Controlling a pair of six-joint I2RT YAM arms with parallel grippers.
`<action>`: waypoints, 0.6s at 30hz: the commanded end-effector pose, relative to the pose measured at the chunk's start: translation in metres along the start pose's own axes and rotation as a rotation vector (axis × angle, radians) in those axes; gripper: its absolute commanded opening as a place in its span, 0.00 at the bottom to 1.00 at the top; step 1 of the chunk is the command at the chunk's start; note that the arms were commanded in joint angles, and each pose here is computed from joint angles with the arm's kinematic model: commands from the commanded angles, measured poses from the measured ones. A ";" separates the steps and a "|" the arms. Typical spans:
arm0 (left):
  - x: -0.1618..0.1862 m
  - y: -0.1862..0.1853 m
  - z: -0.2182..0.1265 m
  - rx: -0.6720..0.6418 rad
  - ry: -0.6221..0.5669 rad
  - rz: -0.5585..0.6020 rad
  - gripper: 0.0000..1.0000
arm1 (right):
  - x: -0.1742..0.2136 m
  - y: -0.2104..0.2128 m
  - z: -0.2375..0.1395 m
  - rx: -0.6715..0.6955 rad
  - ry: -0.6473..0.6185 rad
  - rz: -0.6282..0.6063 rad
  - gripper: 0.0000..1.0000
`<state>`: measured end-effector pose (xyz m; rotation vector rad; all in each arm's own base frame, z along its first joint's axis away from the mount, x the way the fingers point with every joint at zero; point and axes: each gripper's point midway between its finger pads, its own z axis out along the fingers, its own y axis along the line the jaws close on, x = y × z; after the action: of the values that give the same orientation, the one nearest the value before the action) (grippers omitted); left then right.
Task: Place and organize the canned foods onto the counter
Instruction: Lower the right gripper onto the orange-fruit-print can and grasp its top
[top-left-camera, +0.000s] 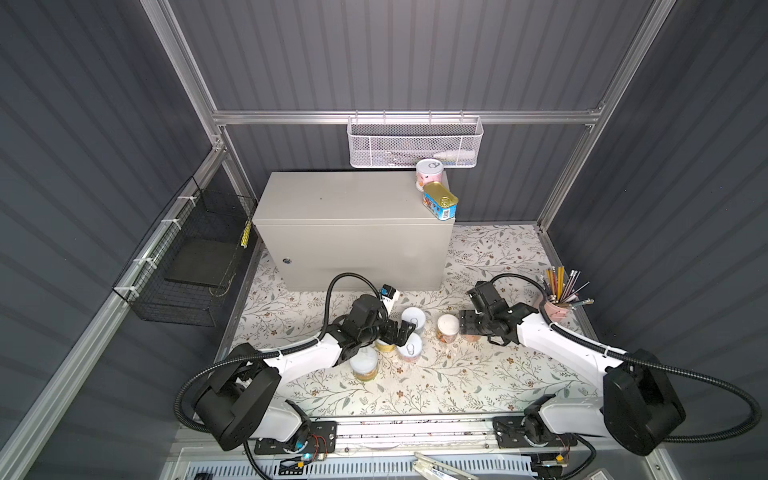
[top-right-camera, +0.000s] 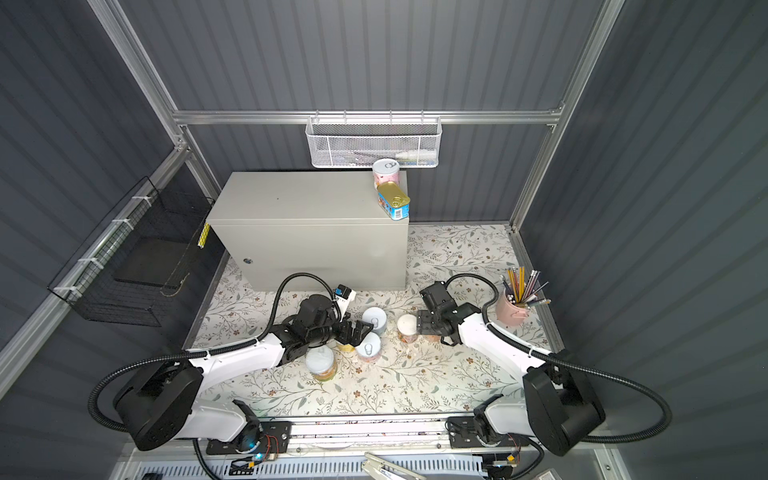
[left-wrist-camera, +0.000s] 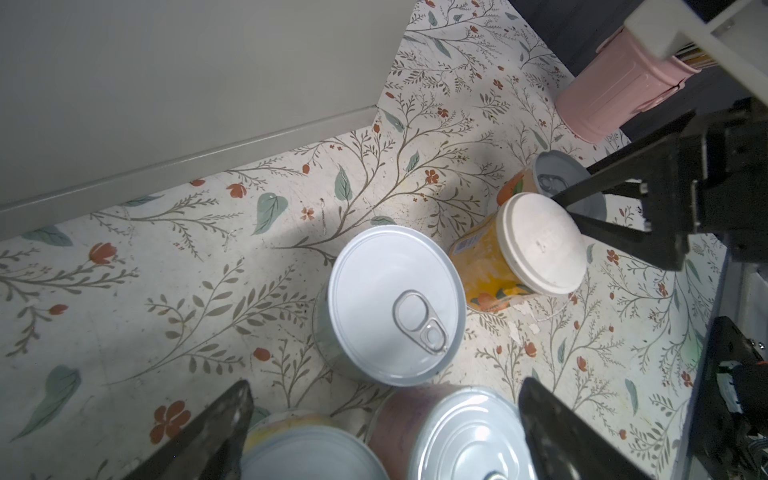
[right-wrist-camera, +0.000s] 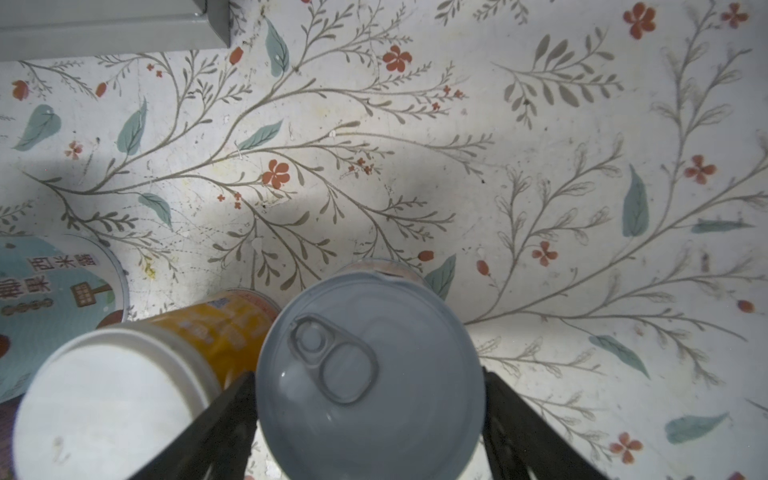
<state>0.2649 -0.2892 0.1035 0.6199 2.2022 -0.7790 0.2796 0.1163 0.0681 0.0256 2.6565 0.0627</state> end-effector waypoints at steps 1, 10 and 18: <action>-0.010 -0.007 0.002 0.022 -0.021 0.006 1.00 | -0.005 -0.001 0.000 0.016 0.000 -0.012 0.84; -0.009 -0.008 0.004 0.031 -0.015 0.000 1.00 | -0.011 0.001 0.006 0.027 -0.012 -0.016 0.83; -0.009 -0.008 0.004 0.033 -0.017 0.001 1.00 | -0.014 0.002 0.007 0.023 -0.015 -0.015 0.76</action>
<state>0.2645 -0.2908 0.1004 0.6226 2.2087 -0.7870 0.2851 0.1166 0.0599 0.0073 2.6736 0.0280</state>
